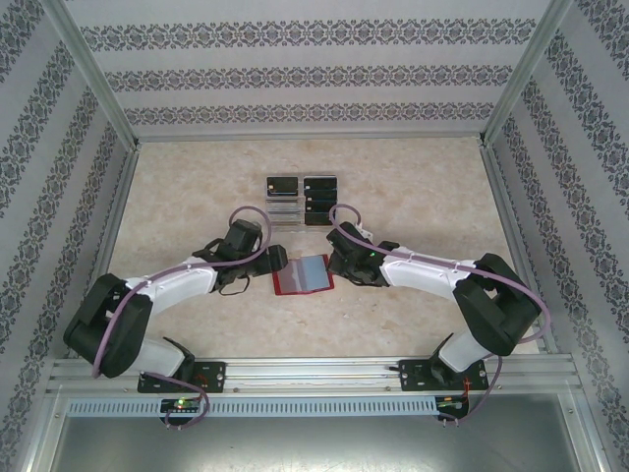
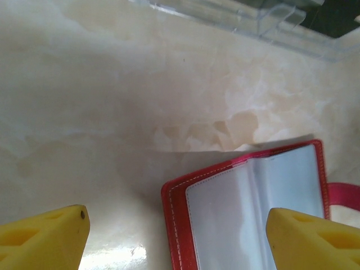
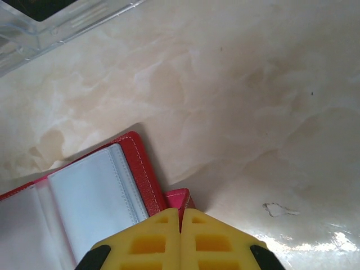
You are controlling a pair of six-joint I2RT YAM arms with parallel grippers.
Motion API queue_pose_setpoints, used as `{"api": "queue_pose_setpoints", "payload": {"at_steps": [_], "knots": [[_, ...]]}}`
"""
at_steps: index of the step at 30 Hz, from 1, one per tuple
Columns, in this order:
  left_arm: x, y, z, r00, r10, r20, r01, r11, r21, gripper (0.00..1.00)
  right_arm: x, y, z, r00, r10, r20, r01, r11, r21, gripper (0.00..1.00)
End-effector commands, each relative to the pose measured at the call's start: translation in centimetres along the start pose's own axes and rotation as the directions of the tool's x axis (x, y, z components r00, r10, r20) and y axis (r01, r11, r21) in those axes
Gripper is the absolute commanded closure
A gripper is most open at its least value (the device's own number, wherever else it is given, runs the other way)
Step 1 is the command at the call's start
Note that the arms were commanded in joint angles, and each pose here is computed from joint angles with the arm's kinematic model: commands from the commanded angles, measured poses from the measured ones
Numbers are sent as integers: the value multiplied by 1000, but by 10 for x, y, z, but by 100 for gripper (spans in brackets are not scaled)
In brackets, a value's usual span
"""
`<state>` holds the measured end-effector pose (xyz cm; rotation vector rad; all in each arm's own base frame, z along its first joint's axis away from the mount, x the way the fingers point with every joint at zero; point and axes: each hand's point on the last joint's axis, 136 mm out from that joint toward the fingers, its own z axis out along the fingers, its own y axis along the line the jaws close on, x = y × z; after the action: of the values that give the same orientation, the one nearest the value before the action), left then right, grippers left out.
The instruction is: Put the credit cards into the card holder
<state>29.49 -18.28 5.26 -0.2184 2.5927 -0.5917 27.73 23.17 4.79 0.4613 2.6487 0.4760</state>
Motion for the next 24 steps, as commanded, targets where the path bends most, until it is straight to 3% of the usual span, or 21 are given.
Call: {"api": "queue_pose_setpoints", "payload": {"at_steps": [1, 10, 16, 24], "knots": [[7, -6, 5, 995, 93, -38, -94, 995, -25, 17, 2, 4, -1, 1000, -4, 14, 4, 1000, -22, 100], [32, 3, 13, 965, 227, -130, -244, 960, -135, 17, 6, -2, 2, 1000, 1, 10, -1, 1000, -17, 100], [42, 32, 10, 958, 224, -177, -266, 927, -265, 18, 5, -7, 1, 1000, 5, 18, -5, 1000, -4, 100], [48, 52, 10, 956, 218, -198, -275, 901, -337, 18, 6, -10, 2, 1000, 4, 13, -4, 1000, 4, 100]]}}
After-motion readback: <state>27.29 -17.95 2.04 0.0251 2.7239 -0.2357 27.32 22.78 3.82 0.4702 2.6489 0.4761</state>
